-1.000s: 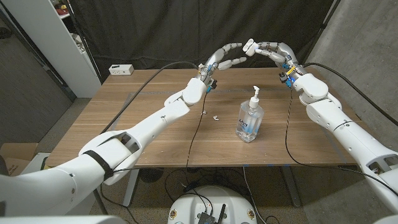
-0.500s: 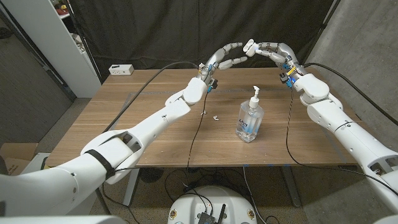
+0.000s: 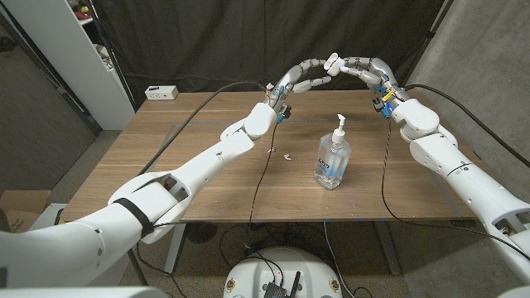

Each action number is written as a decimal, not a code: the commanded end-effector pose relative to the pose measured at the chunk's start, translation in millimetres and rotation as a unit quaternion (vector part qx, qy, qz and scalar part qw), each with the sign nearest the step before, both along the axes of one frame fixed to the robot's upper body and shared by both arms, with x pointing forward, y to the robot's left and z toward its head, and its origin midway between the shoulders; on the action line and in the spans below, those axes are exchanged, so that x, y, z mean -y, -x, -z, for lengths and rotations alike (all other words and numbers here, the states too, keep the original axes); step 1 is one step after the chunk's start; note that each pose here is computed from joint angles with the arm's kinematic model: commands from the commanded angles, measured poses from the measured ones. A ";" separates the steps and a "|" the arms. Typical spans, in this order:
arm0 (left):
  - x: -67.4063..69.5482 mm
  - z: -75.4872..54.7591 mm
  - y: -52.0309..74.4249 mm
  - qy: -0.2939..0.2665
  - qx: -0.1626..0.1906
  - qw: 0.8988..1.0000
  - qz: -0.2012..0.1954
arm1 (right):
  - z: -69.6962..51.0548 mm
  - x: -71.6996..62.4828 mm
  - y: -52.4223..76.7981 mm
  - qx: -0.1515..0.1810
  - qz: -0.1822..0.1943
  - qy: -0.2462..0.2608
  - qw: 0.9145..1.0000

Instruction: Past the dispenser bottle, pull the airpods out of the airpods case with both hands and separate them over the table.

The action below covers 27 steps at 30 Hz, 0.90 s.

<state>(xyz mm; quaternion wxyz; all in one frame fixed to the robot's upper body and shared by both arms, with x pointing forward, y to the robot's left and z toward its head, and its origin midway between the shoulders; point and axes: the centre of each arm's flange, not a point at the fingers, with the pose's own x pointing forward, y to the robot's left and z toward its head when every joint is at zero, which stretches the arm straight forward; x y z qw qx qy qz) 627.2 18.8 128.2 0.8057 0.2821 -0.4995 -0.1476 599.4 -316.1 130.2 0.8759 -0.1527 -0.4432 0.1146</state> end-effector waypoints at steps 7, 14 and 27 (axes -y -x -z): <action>-1.5 8.5 8.9 -0.003 0.000 1.000 0.016 | 2.8 -4.2 2.4 -0.001 -0.002 -0.002 1.000; -5.5 12.8 15.0 0.003 0.007 1.000 0.022 | 3.9 -7.8 3.7 -0.002 -0.003 0.000 1.000; -11.8 13.4 25.7 0.020 0.033 0.999 0.009 | 6.7 -1.7 7.6 -0.005 -0.003 -0.003 1.000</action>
